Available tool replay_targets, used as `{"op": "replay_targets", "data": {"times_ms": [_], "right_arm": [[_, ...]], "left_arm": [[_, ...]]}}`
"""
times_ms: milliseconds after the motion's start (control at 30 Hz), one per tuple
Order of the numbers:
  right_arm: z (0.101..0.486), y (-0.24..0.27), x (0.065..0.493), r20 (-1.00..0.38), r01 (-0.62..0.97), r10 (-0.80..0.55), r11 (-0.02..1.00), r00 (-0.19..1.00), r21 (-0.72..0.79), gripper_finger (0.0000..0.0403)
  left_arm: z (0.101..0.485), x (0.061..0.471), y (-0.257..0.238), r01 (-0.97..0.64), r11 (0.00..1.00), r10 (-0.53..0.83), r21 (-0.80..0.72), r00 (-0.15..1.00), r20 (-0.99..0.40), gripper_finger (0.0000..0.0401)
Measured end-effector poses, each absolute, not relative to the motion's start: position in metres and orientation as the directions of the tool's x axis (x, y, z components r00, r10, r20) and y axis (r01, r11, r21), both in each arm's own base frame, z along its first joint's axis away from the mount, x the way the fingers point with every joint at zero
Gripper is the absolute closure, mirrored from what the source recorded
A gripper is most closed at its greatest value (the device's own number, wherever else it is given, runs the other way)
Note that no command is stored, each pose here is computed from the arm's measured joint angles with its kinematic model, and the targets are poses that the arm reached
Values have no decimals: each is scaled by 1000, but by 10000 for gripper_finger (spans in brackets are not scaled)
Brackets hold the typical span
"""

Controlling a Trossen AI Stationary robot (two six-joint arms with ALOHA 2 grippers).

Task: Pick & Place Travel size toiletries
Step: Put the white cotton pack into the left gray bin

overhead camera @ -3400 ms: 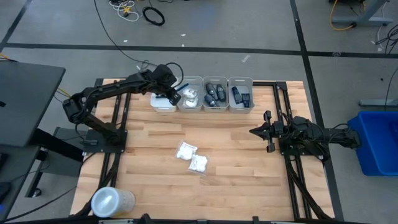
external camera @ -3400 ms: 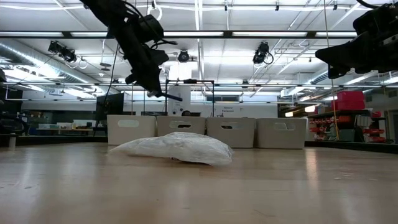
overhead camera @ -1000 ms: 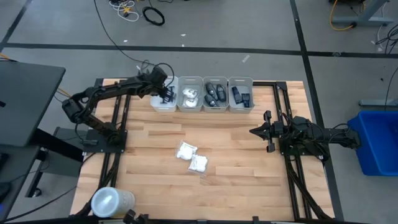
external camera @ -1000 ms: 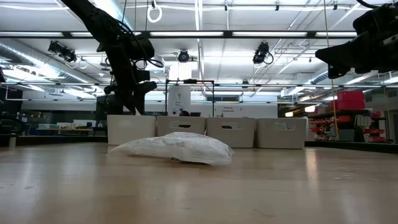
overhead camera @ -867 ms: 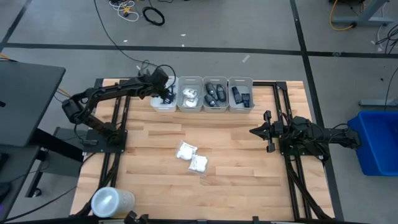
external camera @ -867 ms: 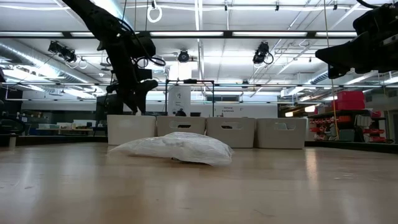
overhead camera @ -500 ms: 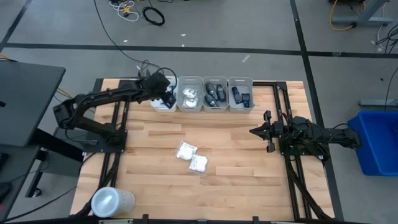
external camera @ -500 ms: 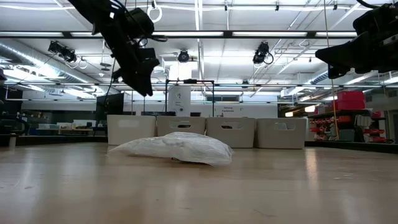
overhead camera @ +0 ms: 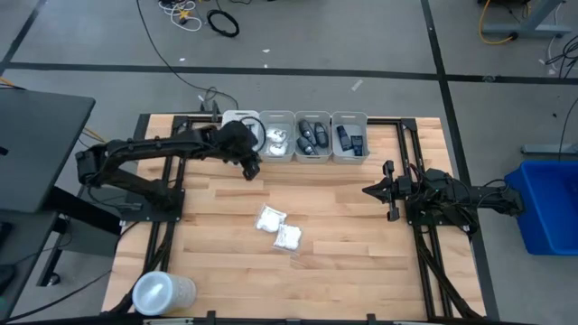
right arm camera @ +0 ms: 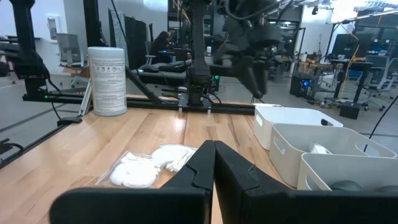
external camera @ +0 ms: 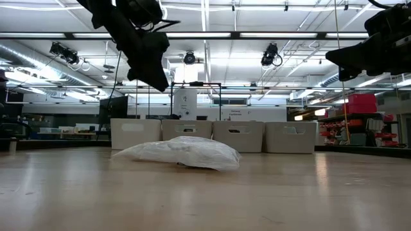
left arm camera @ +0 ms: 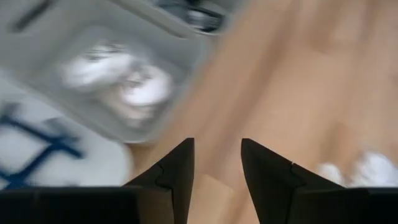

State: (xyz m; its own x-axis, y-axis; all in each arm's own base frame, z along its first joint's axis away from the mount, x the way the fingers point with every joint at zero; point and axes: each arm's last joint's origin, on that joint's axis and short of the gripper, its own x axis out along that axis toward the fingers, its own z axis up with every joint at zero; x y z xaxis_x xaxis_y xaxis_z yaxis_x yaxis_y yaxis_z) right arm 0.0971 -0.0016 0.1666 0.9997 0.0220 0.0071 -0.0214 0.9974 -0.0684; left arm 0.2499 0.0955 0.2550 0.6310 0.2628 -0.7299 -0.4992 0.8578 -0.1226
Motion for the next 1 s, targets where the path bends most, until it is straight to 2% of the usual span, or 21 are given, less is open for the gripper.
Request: {"op": "replay_targets", "data": {"times_ms": [267, 433, 700, 1000], "right_arm": [[167, -2, 97, 7, -22, 23, 997, 1000, -68, 389], [167, -2, 97, 7, -21, 22, 997, 1000, -68, 389], [167, -2, 97, 8, -22, 22, 997, 1000, -68, 389], [167, -2, 97, 7, -22, 22, 997, 1000, -68, 389]], "left_arm": [[247, 257, 71, -297, 940, 87, -166, 681, -727, 264], [234, 256, 61, -260, 951, 56, -167, 675, -735, 264], [209, 253, 54, -89, 982, -50, -167, 729, -682, 264], [186, 245, 52, -37, 988, -72, -149, 748, -659, 264]]}}
